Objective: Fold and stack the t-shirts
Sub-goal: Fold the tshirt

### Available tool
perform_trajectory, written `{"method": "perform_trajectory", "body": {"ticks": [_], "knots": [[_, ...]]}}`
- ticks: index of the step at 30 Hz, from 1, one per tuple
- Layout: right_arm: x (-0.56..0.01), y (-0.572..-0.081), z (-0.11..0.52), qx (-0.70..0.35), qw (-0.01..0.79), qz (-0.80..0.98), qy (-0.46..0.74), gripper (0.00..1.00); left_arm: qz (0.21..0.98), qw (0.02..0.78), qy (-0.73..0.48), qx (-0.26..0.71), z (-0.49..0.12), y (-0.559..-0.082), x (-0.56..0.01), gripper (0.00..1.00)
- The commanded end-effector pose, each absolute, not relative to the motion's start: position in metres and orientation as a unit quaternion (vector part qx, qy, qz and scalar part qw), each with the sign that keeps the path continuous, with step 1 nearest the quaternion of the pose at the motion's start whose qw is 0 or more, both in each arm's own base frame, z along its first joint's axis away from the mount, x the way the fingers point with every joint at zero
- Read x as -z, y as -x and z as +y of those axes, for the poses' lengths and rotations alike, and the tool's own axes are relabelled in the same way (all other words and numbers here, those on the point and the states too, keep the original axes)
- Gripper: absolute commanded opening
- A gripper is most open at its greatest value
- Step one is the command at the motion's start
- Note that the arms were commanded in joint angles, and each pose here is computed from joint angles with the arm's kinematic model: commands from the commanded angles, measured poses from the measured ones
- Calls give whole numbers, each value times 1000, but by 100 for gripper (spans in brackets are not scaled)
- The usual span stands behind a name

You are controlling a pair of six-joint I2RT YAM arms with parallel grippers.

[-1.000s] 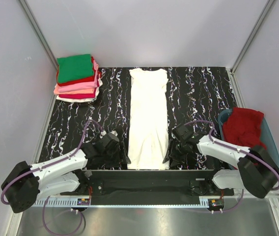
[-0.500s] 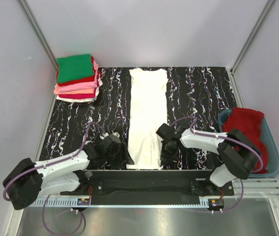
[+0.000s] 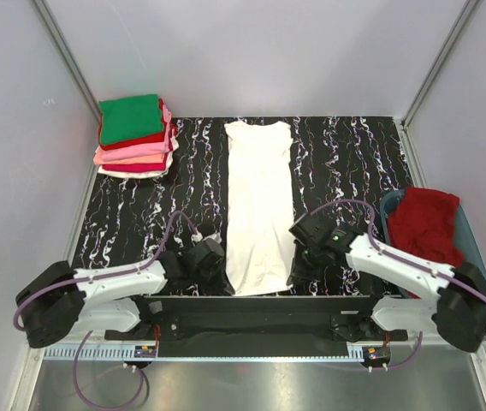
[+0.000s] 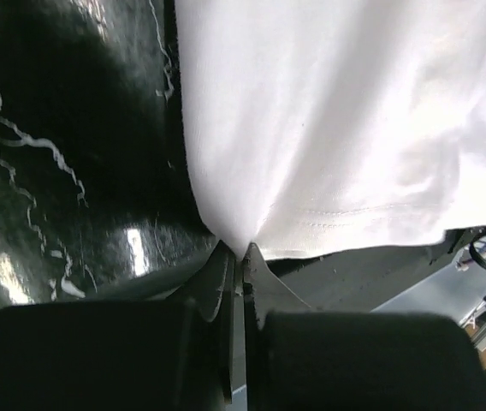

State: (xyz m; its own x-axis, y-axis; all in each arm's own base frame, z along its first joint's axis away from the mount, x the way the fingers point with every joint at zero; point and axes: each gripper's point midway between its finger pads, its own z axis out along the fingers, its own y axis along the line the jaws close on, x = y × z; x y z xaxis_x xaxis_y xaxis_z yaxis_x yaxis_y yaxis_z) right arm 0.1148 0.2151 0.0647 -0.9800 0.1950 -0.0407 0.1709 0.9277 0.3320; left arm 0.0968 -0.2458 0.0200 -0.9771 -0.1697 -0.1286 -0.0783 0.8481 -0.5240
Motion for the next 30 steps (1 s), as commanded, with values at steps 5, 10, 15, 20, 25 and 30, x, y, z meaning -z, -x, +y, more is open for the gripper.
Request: {"method": "perform_trajectory", "body": {"ticks": [5, 10, 15, 20, 25, 30], "knots": [[-76, -82, 200, -199, 28, 972, -122, 0, 943, 123, 69, 301, -243, -86, -77, 0], [-87, -86, 203, -213, 40, 969, -115, 0, 945, 155, 58, 280, -231, -95, -114, 0], [-115, -122, 200, -180, 110, 972, -104, 0, 947, 185, 44, 258, -231, -126, -158, 0], [-148, -187, 197, -143, 168, 972, -79, 0, 948, 200, 45, 243, -227, -171, -167, 0], [-160, -245, 198, -134, 186, 971, -60, 0, 951, 195, 35, 237, -230, -220, -169, 0], [-151, -292, 201, -115, 182, 975, -45, 0, 953, 186, 22, 237, -237, -264, -166, 0]]}}
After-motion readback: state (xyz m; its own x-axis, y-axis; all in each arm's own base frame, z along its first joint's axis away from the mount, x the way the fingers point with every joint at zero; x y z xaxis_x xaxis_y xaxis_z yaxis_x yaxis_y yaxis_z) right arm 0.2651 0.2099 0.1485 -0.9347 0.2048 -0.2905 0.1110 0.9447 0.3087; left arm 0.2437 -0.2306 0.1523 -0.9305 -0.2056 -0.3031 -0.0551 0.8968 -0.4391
